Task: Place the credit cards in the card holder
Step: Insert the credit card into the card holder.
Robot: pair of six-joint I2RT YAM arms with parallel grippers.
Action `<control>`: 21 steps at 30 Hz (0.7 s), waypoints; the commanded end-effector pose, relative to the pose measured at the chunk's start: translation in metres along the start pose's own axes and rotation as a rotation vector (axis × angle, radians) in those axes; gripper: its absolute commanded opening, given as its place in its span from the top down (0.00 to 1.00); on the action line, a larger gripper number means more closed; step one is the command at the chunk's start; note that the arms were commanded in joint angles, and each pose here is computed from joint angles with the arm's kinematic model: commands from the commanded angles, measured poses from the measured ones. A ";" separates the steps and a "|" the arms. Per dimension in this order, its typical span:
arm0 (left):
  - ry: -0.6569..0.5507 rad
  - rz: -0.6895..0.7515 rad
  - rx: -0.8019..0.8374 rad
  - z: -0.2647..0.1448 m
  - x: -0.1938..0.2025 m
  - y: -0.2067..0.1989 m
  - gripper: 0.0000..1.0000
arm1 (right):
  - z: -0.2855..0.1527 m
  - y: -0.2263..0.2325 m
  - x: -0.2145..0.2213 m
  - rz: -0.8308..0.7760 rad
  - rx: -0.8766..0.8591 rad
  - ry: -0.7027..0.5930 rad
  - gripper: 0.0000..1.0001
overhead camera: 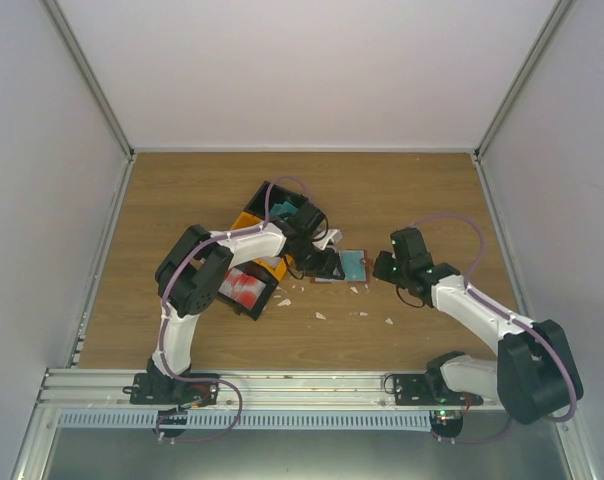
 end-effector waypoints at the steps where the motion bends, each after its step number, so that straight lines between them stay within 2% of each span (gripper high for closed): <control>1: -0.029 0.059 0.123 -0.005 -0.014 -0.022 0.48 | -0.004 -0.003 0.000 0.012 0.026 -0.030 0.81; 3: -0.035 0.079 0.141 -0.004 -0.021 -0.027 0.41 | -0.008 -0.008 0.000 0.032 0.063 -0.054 0.81; 7: -0.009 0.107 0.233 0.003 -0.029 -0.037 0.34 | -0.023 -0.015 -0.005 0.061 0.108 -0.125 0.81; 10: 0.029 0.092 0.290 0.015 -0.030 -0.038 0.32 | -0.034 -0.017 -0.009 0.075 0.113 -0.170 0.80; 13: 0.023 0.084 0.270 0.022 -0.036 -0.037 0.32 | -0.040 -0.016 -0.012 0.080 0.108 -0.197 0.80; 17: -0.019 0.102 0.239 0.014 -0.042 -0.042 0.32 | -0.043 -0.016 -0.014 0.071 0.108 -0.198 0.80; 21: -0.148 0.149 0.177 -0.018 -0.047 -0.058 0.32 | -0.044 -0.007 -0.020 0.015 0.058 -0.194 0.78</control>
Point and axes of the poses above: each gripper's point midway between its finger pads, its own z axis out along the fingers, its own y axis along the line the jaws close on, x = y × z, the point moved 7 cm from there along -z, back along the fingers, and after that the axes turned 9 degrees about -z, right-handed, at the moved point
